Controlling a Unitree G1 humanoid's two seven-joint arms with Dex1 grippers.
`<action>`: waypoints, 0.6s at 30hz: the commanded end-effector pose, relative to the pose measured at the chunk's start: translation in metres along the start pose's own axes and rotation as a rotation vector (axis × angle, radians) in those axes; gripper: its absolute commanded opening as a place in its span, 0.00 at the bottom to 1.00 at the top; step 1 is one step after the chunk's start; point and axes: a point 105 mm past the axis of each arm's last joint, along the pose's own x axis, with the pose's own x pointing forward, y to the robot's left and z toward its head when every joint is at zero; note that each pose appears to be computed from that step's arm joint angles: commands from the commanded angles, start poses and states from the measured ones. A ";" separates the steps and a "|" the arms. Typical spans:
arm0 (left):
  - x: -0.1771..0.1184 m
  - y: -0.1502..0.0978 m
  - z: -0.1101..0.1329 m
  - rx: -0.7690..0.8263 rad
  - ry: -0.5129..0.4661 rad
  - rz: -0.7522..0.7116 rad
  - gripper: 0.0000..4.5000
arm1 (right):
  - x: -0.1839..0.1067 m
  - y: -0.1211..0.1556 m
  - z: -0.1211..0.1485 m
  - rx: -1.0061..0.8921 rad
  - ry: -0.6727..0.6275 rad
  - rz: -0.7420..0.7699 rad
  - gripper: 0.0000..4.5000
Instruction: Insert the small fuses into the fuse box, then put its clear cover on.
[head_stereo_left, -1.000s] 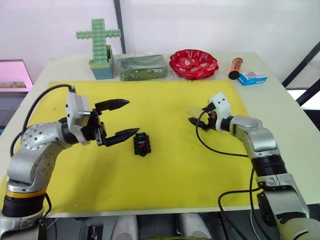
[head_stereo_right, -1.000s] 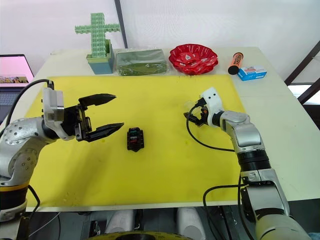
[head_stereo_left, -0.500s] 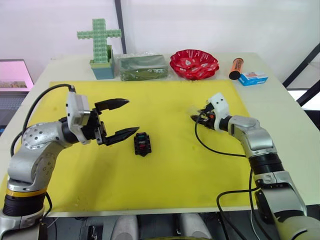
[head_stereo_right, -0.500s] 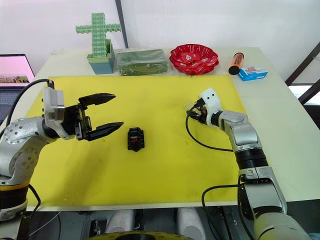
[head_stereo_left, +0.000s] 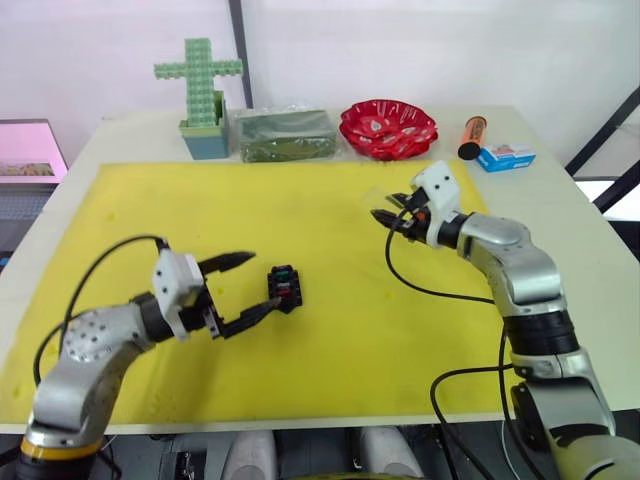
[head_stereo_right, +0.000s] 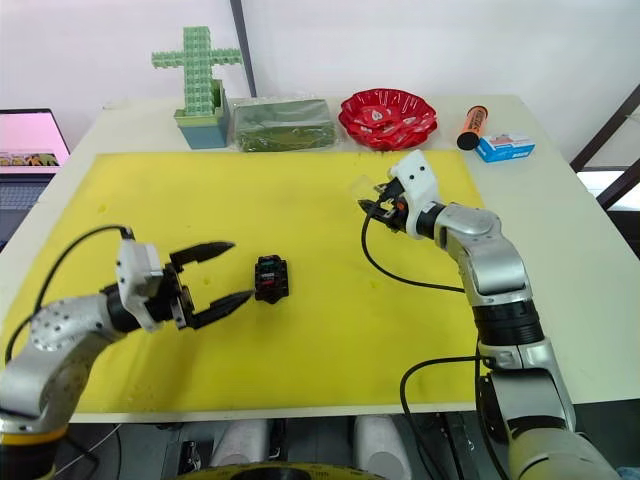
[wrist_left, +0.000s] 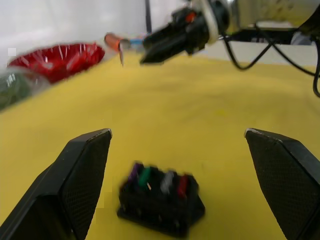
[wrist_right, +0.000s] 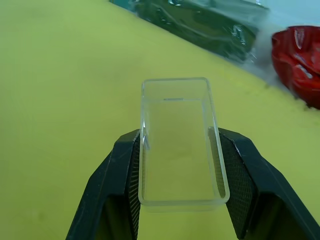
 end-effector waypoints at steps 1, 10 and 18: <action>0.001 -0.002 -0.011 0.048 0.017 0.061 1.00 | -0.006 0.003 0.016 -0.029 -0.049 -0.021 0.40; 0.017 -0.009 -0.037 0.050 0.076 0.072 1.00 | -0.009 -0.001 0.014 -0.012 -0.041 -0.064 0.40; 0.028 -0.001 -0.050 -0.033 0.109 0.196 1.00 | -0.012 -0.004 0.013 -0.020 -0.034 -0.082 0.40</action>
